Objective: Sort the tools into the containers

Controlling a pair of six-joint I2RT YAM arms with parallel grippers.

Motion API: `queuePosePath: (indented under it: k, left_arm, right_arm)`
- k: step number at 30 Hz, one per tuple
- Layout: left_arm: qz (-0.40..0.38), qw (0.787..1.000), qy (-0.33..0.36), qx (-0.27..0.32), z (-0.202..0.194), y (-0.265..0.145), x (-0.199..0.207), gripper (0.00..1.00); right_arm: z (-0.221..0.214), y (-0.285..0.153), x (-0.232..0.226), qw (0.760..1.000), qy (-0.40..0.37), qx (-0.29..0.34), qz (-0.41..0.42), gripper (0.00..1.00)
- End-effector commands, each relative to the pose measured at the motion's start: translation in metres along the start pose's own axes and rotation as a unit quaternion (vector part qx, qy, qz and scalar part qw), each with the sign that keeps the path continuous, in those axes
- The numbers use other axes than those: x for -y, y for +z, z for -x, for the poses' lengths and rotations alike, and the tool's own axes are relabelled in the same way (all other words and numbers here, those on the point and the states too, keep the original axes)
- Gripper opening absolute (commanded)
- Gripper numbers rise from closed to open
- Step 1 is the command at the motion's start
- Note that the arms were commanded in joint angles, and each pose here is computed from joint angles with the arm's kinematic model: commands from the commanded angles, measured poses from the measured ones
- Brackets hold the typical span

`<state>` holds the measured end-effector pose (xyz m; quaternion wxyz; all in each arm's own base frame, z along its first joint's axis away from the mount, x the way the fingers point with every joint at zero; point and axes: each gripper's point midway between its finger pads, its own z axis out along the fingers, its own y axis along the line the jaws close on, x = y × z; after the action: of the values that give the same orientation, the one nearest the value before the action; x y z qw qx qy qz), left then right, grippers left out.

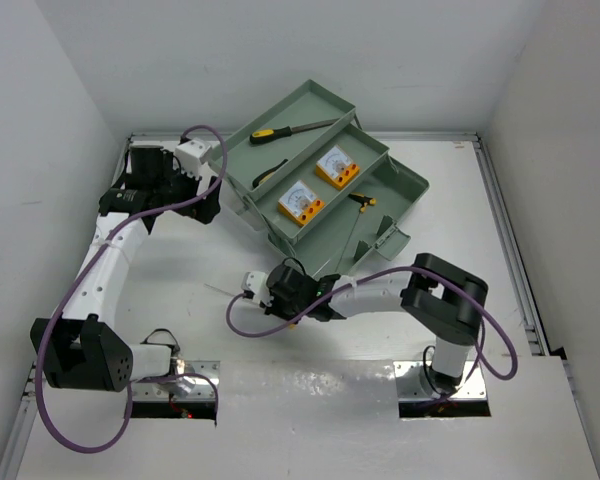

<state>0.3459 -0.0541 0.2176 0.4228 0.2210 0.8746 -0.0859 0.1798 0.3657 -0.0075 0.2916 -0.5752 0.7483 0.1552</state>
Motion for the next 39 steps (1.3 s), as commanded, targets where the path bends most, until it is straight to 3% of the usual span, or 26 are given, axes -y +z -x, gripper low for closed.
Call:
queuePosePath:
  k: [1, 4, 15, 21, 28, 36, 38, 39]
  left_arm:
    - [-0.001, 1.0, 0.012, 0.028, 0.013, -0.011, -0.001, 1.0]
    - [0.0, 1.0, 0.008, 0.03, 0.014, -0.012, -0.002, 1.0]
    - [-0.039, 0.997, -0.007, 0.064, 0.04, -0.055, -0.004, 1.0]
    - [-0.067, 0.994, -0.007, 0.09, 0.058, -0.074, 0.003, 1.0]
    - [-0.029, 0.992, -0.048, 0.112, 0.069, -0.086, -0.02, 1.0]
    - [-0.004, 0.992, -0.058, 0.108, 0.06, -0.083, -0.033, 1.0]
    - [0.003, 0.992, -0.057, 0.108, 0.06, -0.081, -0.037, 1.0]
    - [0.005, 0.993, -0.06, 0.104, 0.056, -0.078, -0.038, 1.0]
  right_arm:
    - [0.035, -0.021, -0.005, 0.996, 0.013, 0.082, 0.016, 0.0]
    - [0.06, -0.039, -0.005, 0.99, 0.026, 0.134, 0.02, 0.0]
    - [0.085, -0.061, -0.012, 0.979, 0.077, 0.186, 0.039, 0.0]
    - [0.114, -0.083, 0.002, 0.964, 0.128, 0.235, 0.011, 0.0]
    - [0.145, -0.124, 0.042, 0.945, 0.164, 0.277, -0.057, 0.0]
    - [0.131, -0.205, 0.143, 0.855, 0.292, 0.395, -0.166, 0.0]
    - [0.117, -0.221, 0.163, 0.827, 0.324, 0.411, -0.206, 0.0]
    - [0.102, -0.236, 0.176, 0.801, 0.342, 0.433, -0.23, 0.0]
